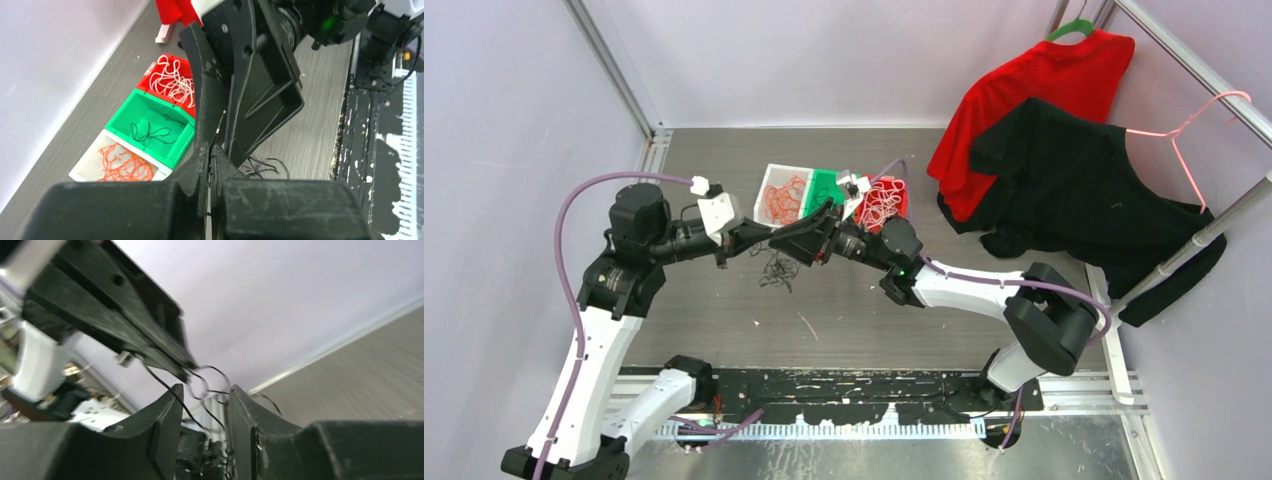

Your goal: Untangle the cables

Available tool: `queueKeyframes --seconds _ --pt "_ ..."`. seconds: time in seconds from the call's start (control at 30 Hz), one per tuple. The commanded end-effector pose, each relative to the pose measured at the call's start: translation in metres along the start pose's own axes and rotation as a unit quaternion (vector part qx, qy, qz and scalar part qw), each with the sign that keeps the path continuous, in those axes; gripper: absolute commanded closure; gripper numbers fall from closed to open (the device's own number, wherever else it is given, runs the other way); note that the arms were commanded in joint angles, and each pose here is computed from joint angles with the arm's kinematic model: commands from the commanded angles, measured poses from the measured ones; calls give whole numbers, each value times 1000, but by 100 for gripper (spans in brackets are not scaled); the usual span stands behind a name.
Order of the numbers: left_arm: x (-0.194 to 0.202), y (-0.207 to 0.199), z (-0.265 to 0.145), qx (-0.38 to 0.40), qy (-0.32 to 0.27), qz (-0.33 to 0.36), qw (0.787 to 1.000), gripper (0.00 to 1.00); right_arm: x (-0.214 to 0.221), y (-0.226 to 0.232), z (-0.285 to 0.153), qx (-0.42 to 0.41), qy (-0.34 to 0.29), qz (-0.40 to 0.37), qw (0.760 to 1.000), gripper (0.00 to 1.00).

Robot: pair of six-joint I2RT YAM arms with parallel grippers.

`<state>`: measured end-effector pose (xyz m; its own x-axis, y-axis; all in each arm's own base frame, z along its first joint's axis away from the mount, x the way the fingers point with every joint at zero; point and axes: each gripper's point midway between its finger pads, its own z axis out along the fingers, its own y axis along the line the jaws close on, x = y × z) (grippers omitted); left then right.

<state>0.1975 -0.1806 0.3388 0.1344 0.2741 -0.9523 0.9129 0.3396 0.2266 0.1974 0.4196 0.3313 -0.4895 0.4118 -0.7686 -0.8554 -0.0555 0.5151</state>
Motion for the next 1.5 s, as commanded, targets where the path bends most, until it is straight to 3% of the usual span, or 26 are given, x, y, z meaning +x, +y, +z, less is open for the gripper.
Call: queueKeyframes --seconds 0.0,0.13,0.27,0.7,1.13,1.47 --pt "-50 -3 -10 2 -49 -3 999 100 -21 -3 -5 96 -38 -64 993 56" --pt "-66 -21 -15 41 -61 -53 996 100 -19 -19 -18 220 -38 -161 961 57" --pt "-73 -36 -18 76 -64 -96 990 100 -30 -13 -19 246 -59 -183 950 56" --pt "-111 -54 -33 118 -85 -127 981 100 -3 -46 -66 350 -10 -226 909 54" --pt "-162 -38 -45 88 -126 -67 986 100 14 -62 -143 417 -4 -214 883 53" --pt "-196 21 -48 -45 -146 24 988 100 40 -65 -205 457 11 -173 873 52"
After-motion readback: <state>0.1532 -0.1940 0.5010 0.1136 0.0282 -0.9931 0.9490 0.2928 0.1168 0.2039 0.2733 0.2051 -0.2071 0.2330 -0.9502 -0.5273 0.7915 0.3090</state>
